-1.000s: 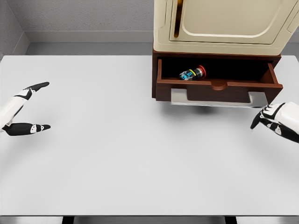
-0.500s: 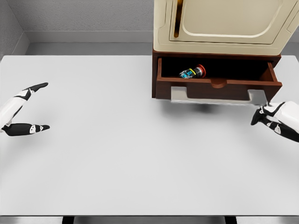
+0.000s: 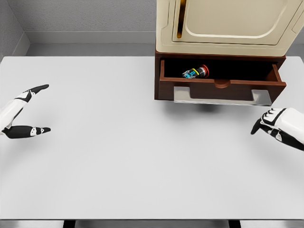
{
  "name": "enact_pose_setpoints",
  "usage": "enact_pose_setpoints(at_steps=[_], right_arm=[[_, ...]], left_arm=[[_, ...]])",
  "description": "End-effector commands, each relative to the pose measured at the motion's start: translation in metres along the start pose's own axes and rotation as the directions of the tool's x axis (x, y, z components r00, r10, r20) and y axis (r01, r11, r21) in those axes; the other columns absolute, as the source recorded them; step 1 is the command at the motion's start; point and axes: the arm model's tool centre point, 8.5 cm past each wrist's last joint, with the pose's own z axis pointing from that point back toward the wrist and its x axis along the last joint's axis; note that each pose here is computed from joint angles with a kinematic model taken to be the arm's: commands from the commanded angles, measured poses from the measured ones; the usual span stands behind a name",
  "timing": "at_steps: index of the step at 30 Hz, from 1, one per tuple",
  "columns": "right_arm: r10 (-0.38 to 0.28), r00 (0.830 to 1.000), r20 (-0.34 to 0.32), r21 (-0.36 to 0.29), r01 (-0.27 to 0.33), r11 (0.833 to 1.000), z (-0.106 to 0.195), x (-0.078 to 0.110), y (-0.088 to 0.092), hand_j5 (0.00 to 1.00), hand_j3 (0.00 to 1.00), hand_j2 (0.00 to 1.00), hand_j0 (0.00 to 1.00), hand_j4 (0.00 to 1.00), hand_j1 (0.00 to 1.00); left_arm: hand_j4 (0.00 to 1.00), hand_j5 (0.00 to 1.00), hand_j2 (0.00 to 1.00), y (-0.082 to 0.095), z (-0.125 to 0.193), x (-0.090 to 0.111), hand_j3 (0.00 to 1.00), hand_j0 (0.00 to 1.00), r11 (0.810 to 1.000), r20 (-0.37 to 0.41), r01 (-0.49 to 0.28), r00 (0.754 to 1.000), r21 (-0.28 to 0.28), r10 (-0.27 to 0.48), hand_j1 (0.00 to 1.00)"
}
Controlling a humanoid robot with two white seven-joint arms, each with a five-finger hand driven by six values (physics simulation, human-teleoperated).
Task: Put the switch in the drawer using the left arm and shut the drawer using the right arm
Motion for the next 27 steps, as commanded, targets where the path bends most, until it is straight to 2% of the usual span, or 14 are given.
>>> enact_pose_setpoints(at_steps=[1, 8, 20, 27], right_arm=[[-0.01, 1.0, 0.003, -0.013, 0.01, 1.0, -0.001, 0.001, 0.001, 0.42, 0.42, 0.42, 0.42, 0.42, 0.42], [-0.037, 0.999, 0.017, -0.071, 0.038, 0.997, -0.009, 0.004, 0.006, 0.42, 0.42, 0.42, 0.42, 0.42, 0.42], [-0.022, 0.999, 0.047, -0.117, 0.027, 0.993, -0.024, 0.007, 0.001, 0.42, 0.42, 0.42, 0.42, 0.42, 0.42], [-0.035, 0.995, 0.093, -0.136, 0.048, 0.99, -0.042, 0.014, 0.007, 0.42, 0.42, 0.42, 0.42, 0.42, 0.42]], left_arm=[[1.0, 1.0, 1.0, 0.001, 0.0, 0.0, 1.0, 1.0, 1.0, 0.003, -0.006, 1.0, 0.005, 0.006, 1.0], [1.0, 1.0, 1.0, 0.001, 0.0, 0.0, 1.0, 1.0, 1.0, 0.003, -0.006, 1.0, 0.005, 0.006, 1.0], [1.0, 1.0, 1.0, 0.001, 0.0, 0.0, 1.0, 1.0, 1.0, 0.002, -0.006, 1.0, 0.006, 0.006, 1.0], [1.0, 1.0, 1.0, -0.001, 0.001, -0.014, 1.0, 1.0, 0.999, -0.032, -0.037, 0.999, 0.01, 0.037, 1.0]])
